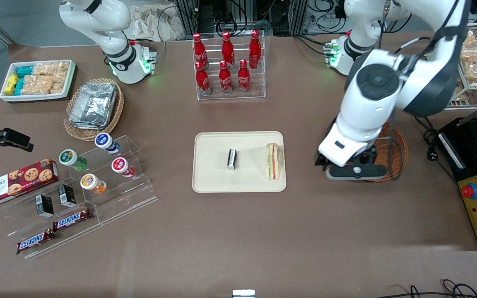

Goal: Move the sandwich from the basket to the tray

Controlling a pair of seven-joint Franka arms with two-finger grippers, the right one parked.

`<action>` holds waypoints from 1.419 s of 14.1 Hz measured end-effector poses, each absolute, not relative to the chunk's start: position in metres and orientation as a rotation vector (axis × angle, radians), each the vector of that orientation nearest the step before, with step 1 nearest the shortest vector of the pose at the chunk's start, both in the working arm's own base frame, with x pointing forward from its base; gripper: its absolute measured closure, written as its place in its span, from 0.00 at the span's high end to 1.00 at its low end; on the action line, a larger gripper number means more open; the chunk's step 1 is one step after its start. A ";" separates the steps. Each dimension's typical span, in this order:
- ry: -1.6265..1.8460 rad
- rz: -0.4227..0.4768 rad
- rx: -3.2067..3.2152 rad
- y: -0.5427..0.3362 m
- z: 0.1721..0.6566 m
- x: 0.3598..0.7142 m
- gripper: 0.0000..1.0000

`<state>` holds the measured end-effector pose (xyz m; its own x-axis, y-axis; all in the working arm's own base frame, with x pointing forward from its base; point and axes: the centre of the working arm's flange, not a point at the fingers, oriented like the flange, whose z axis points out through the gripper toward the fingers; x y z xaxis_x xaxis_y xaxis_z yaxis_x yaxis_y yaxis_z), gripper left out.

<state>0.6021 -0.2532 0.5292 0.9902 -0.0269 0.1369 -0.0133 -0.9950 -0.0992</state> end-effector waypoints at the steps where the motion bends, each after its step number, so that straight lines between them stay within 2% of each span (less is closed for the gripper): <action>1: 0.011 -0.212 -3.033 -0.248 0.545 0.602 1.00; 4: -0.074 -0.219 -3.045 -0.221 0.567 0.606 1.00; 9: -0.100 -0.121 -3.077 -0.185 0.571 0.608 1.00; 13: 0.009 -0.072 -3.104 -0.108 0.592 0.610 1.00; 20: 0.028 -0.069 -3.116 -0.053 0.614 0.593 1.00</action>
